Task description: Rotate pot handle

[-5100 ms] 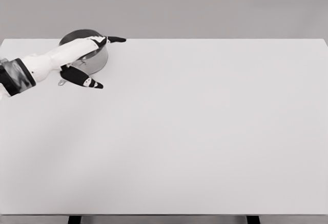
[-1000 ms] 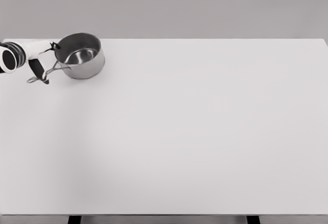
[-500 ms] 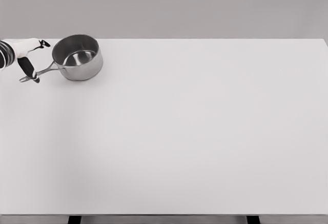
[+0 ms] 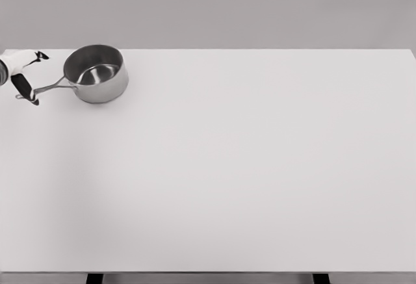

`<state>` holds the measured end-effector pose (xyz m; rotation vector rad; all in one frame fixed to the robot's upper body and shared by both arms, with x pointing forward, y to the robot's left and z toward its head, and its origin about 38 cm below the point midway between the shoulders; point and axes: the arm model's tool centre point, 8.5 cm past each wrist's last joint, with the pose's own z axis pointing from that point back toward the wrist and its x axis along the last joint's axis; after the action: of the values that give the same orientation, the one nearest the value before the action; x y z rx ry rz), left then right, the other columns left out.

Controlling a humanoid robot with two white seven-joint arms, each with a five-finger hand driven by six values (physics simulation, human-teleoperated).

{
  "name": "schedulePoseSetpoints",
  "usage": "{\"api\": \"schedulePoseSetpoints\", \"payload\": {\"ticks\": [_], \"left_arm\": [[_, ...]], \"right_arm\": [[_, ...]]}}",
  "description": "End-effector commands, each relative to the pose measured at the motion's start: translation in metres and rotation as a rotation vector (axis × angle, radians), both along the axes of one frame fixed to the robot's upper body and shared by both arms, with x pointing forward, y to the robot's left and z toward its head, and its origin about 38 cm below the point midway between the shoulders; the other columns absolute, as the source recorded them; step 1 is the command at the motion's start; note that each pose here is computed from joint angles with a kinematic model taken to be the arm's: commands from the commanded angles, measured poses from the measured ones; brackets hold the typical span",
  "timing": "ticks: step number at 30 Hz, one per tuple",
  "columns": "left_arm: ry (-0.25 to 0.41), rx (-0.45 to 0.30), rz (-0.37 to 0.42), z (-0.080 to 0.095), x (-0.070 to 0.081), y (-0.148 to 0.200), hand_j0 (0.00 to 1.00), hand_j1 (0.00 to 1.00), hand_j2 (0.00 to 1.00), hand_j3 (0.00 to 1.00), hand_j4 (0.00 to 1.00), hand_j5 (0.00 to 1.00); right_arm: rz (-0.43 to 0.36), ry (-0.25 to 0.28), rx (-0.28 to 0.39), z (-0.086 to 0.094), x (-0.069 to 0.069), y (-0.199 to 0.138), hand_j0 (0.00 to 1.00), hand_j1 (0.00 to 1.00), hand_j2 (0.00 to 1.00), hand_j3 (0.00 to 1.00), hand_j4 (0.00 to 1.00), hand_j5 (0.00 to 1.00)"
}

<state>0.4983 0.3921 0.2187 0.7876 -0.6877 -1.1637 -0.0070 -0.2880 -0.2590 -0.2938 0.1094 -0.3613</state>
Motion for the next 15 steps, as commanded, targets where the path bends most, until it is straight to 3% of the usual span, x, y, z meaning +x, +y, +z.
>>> {"api": "schedulePoseSetpoints", "payload": {"ticks": [1, 15], "left_arm": [[-0.005, 0.009, 0.02, 0.0, 0.002, 0.007, 1.0, 1.0, 1.0, 1.0, 1.0, 1.0], [-0.011, 0.005, 0.101, -0.001, 0.006, 0.031, 1.0, 1.0, 1.0, 1.0, 1.0, 1.0]], "right_arm": [[0.0, 0.001, -0.001, 0.0, 0.0, 0.0, 1.0, 1.0, 1.0, 1.0, 1.0, 1.0], [0.0, 0.002, -0.001, 0.0, -0.001, 0.0, 1.0, 1.0, 1.0, 1.0, 1.0, 1.0]]}}
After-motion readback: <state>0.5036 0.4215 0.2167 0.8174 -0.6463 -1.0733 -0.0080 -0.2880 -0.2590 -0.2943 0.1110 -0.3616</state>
